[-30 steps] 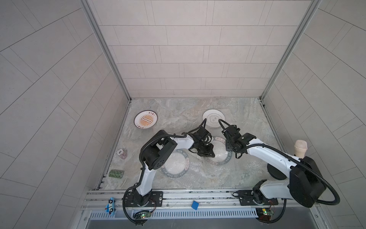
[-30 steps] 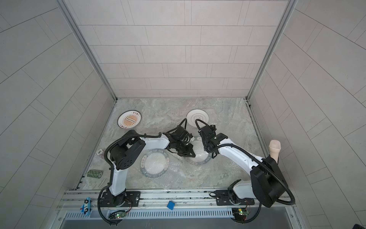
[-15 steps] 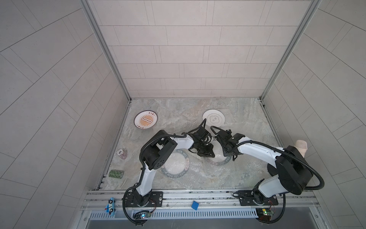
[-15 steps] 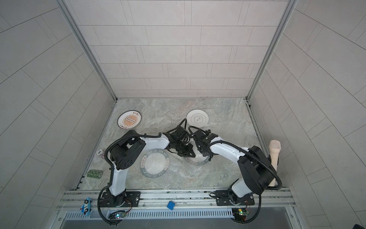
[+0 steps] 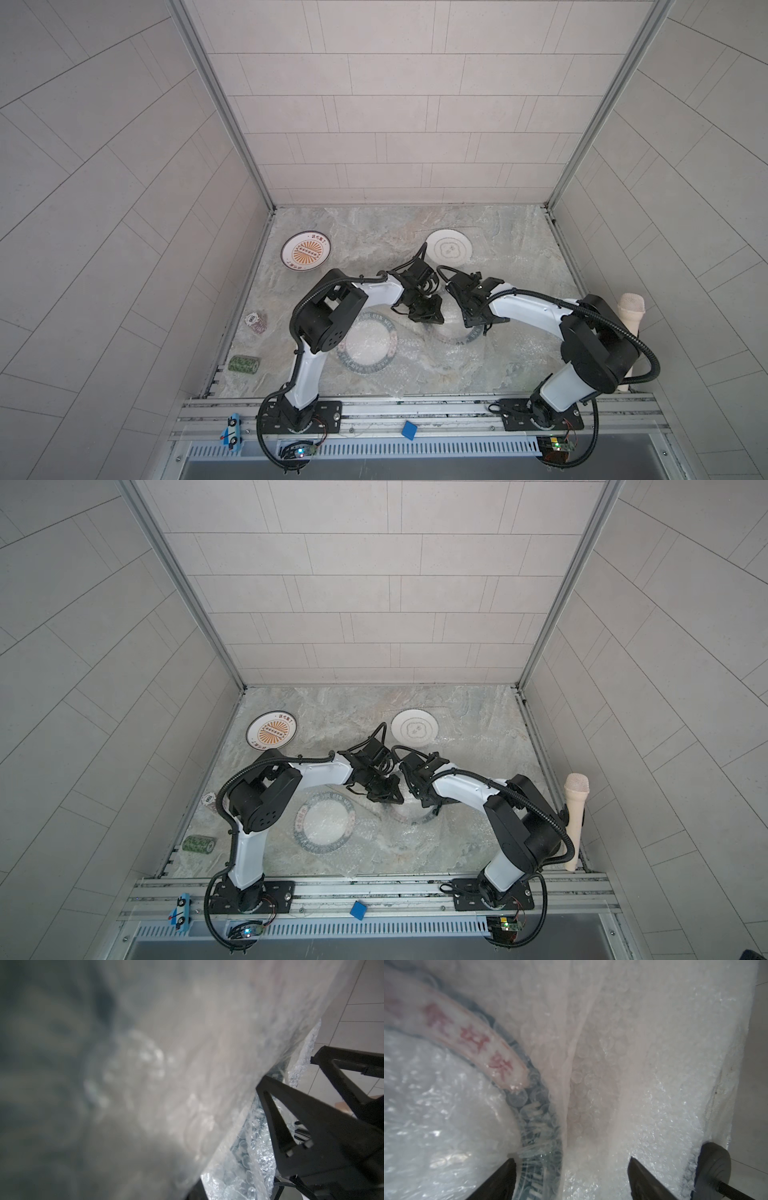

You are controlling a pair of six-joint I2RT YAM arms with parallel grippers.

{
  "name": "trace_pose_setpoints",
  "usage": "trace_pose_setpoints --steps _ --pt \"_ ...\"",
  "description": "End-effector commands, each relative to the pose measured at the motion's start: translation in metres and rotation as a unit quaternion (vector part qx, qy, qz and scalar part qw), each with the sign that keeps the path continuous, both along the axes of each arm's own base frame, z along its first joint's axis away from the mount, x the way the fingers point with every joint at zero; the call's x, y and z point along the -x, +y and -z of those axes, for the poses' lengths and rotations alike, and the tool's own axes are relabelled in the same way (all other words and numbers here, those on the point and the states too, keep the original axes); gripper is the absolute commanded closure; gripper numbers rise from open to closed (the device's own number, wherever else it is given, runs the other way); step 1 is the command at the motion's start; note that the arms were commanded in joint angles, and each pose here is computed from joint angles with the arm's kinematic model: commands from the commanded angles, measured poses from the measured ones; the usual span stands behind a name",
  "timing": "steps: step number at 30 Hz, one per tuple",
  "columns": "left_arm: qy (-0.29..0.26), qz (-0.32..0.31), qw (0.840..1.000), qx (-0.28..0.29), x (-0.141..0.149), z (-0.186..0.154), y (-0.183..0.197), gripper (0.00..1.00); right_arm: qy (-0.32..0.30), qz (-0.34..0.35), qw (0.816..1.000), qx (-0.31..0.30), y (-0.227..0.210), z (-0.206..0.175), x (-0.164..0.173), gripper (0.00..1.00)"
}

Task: Unpack dinner plates from bubble wrap
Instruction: Unwrap the bubble wrap at the center of the board.

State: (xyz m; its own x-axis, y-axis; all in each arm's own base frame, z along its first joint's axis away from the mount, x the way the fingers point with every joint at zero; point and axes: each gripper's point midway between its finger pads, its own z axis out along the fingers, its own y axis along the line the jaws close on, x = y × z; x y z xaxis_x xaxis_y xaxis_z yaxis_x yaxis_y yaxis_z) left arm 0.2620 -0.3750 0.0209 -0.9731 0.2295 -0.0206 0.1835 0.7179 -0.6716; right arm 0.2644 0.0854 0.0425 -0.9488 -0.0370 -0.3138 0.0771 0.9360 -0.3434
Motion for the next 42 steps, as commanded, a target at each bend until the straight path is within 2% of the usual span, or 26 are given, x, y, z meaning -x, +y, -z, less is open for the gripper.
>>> trace_pose_setpoints --steps 1,9,11,15,18,20,23,26,29,35,42 --pt "0.017 -0.031 0.992 -0.120 -0.011 0.046 0.047 0.94 -0.002 -0.008 0.999 -0.044 0.019 0.000 -0.006 0.14" --pt "0.004 -0.052 0.994 -0.096 -0.052 0.035 0.043 0.94 -0.003 -0.014 0.985 -0.170 0.063 0.000 -0.009 0.23" --pt "-0.006 -0.052 0.995 -0.084 -0.058 0.022 0.042 0.94 -0.027 -0.012 0.987 -0.159 0.056 -0.012 -0.013 0.24" --pt "-0.029 -0.024 0.999 -0.038 -0.055 -0.025 0.032 0.94 -0.051 -0.018 0.995 -0.087 0.031 -0.041 -0.017 0.25" --pt "-0.048 -0.006 0.999 -0.016 -0.042 -0.058 0.024 0.92 -0.049 -0.033 0.996 -0.073 0.027 -0.050 -0.017 0.25" --pt "-0.048 0.008 0.999 -0.015 -0.027 -0.065 0.018 0.92 -0.041 -0.044 0.996 -0.066 0.025 -0.048 -0.018 0.27" --pt "-0.042 0.026 0.999 -0.020 -0.004 -0.059 0.004 0.91 -0.018 -0.056 0.997 -0.055 0.024 -0.044 -0.019 0.33" --pt "-0.022 0.026 0.999 -0.025 0.008 -0.038 -0.007 0.91 -0.003 -0.072 0.995 -0.064 0.030 -0.037 -0.018 0.39" --pt "-0.016 0.011 1.000 -0.020 0.007 -0.026 -0.013 0.91 0.013 -0.087 0.994 -0.067 0.036 -0.031 -0.018 0.43" --pt "0.003 -0.032 0.998 -0.050 -0.002 0.006 -0.001 0.92 0.032 -0.095 0.994 -0.048 0.038 -0.015 -0.023 0.46" --pt "0.010 -0.041 0.997 -0.059 0.001 0.015 0.012 0.92 0.033 -0.103 0.994 -0.034 0.045 -0.008 -0.032 0.47"
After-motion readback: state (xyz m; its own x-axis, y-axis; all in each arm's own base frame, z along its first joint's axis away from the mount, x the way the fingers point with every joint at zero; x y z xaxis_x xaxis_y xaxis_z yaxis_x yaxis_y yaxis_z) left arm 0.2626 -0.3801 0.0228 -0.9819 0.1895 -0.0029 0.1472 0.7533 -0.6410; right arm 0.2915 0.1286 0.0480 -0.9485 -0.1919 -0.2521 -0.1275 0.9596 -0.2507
